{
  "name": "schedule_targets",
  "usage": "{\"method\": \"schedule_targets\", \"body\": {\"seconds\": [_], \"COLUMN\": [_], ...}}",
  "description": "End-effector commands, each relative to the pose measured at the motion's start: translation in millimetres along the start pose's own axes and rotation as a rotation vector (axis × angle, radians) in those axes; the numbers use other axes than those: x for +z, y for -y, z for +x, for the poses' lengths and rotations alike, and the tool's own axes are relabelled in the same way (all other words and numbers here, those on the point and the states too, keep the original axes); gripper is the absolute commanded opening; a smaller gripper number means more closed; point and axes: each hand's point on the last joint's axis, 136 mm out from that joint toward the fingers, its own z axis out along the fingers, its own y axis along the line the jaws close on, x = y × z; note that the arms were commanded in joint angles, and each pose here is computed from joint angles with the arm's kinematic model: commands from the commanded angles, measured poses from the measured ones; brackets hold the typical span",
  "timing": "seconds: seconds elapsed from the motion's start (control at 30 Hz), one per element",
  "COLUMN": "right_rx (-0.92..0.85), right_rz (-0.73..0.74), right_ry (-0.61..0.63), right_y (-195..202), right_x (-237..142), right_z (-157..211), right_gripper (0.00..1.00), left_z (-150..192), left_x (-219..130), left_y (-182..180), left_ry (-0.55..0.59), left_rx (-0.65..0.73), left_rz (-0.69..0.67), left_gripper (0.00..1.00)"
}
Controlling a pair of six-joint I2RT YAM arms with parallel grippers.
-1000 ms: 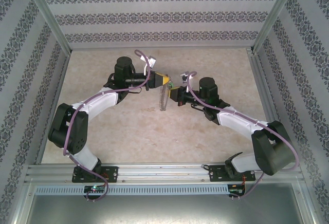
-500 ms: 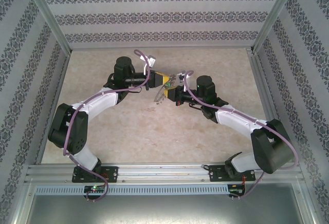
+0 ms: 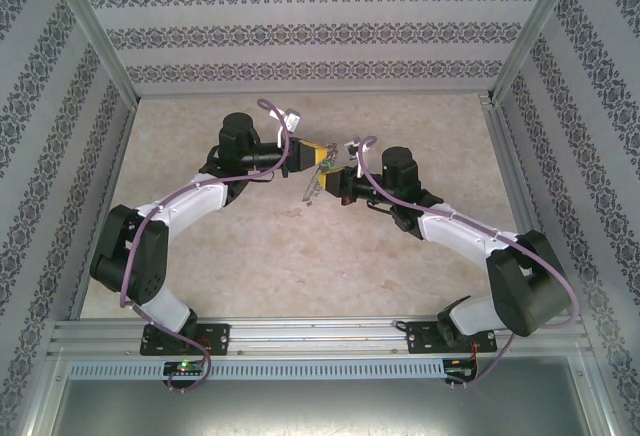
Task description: Put the keys on the keyring
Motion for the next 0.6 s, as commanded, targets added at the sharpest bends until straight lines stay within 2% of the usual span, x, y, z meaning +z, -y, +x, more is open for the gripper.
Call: {"method": "schedule_targets", "body": {"seconds": [0.0, 0.17, 0.5, 0.57], "right_rx": [-0.016, -0.015, 0.013, 0.016], "right_rz": [-0.060, -0.109, -0.071, -0.063], "right_ry": [0.041, 0.025, 0.020, 0.026], "right_y": [-12.6, -21.8, -6.8, -5.2], "right_x": [2.9, 9.5, 3.5, -0.4], "right_z": [-18.1, -20.0, -12.0, -12.6], "right_gripper": [0.00, 0.00, 0.00, 0.11], "left_z": [-14.4, -13.6, -13.3, -13.8], "left_x": [-2.2, -2.4, -1.6, -1.6], "left_y": [22.9, 21.4, 19.0, 18.5], "left_ry": [0.043, 0.048, 0.053, 0.055], "left_rx": [0.078, 0.075, 0.073, 0.073], "left_rz": [0.049, 0.048, 0.045, 0.042], "left_gripper": [0.00, 0.00, 0.00, 0.00]}}
